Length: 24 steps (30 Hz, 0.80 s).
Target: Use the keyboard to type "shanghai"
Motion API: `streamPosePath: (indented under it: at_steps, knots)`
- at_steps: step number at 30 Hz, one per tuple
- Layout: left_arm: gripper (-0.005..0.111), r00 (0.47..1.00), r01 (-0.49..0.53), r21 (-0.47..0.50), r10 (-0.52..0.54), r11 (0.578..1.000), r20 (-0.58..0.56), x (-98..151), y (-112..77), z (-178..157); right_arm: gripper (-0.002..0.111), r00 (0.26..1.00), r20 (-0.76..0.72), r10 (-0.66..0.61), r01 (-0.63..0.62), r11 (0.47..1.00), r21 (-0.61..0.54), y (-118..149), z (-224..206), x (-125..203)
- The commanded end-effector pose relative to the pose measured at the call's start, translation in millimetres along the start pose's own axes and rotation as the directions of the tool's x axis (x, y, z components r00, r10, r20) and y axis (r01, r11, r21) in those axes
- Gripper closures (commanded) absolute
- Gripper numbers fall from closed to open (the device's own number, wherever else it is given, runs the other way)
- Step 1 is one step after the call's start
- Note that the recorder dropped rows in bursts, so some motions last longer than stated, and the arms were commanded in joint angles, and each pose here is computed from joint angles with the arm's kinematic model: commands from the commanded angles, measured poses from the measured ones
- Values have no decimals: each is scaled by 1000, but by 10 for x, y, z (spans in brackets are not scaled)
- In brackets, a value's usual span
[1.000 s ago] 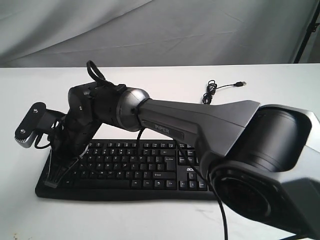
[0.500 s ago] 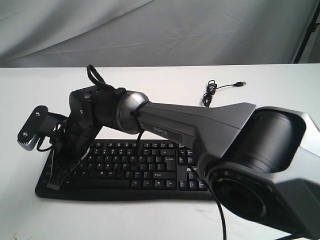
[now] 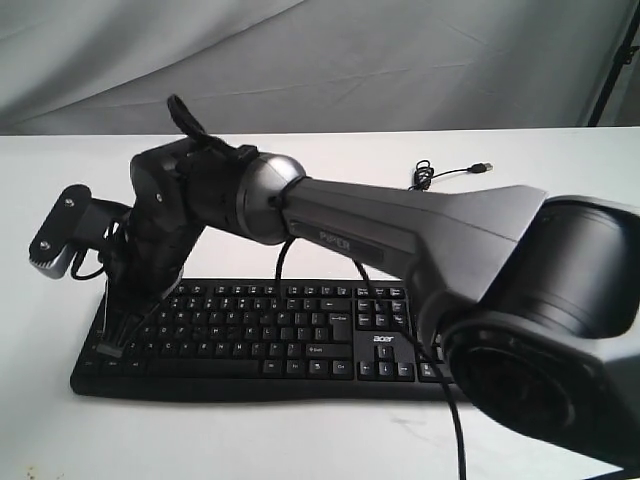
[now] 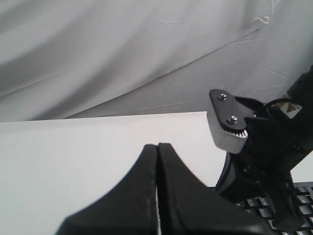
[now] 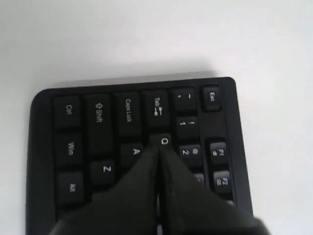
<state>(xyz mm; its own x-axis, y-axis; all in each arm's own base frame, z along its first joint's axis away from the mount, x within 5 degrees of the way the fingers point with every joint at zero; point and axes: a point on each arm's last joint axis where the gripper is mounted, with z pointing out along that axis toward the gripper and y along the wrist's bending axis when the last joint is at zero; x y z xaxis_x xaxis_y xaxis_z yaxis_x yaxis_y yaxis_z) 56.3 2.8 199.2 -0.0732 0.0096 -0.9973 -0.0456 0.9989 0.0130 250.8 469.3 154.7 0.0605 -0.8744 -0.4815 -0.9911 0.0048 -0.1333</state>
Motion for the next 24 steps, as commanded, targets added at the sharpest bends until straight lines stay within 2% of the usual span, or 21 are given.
streamPosePath:
  at_steps: [1,6,12,24]
  knots:
    - [107,1000,4,7,-4,1000,6,0,-4,-1,108,996,-68,54,-54,999,-1,-122,-279,121]
    - [107,1000,4,7,-4,1000,6,0,-4,-1,108,988,-57,146,-143,989,44,-186,-474,505]
    - [107,1000,4,7,-4,1000,6,0,-4,-1,108,966,22,257,-258,962,89,-67,-643,909]
    - [107,1000,4,7,-4,1000,6,0,-4,-1,108,954,26,300,-301,950,87,-45,-399,1022]
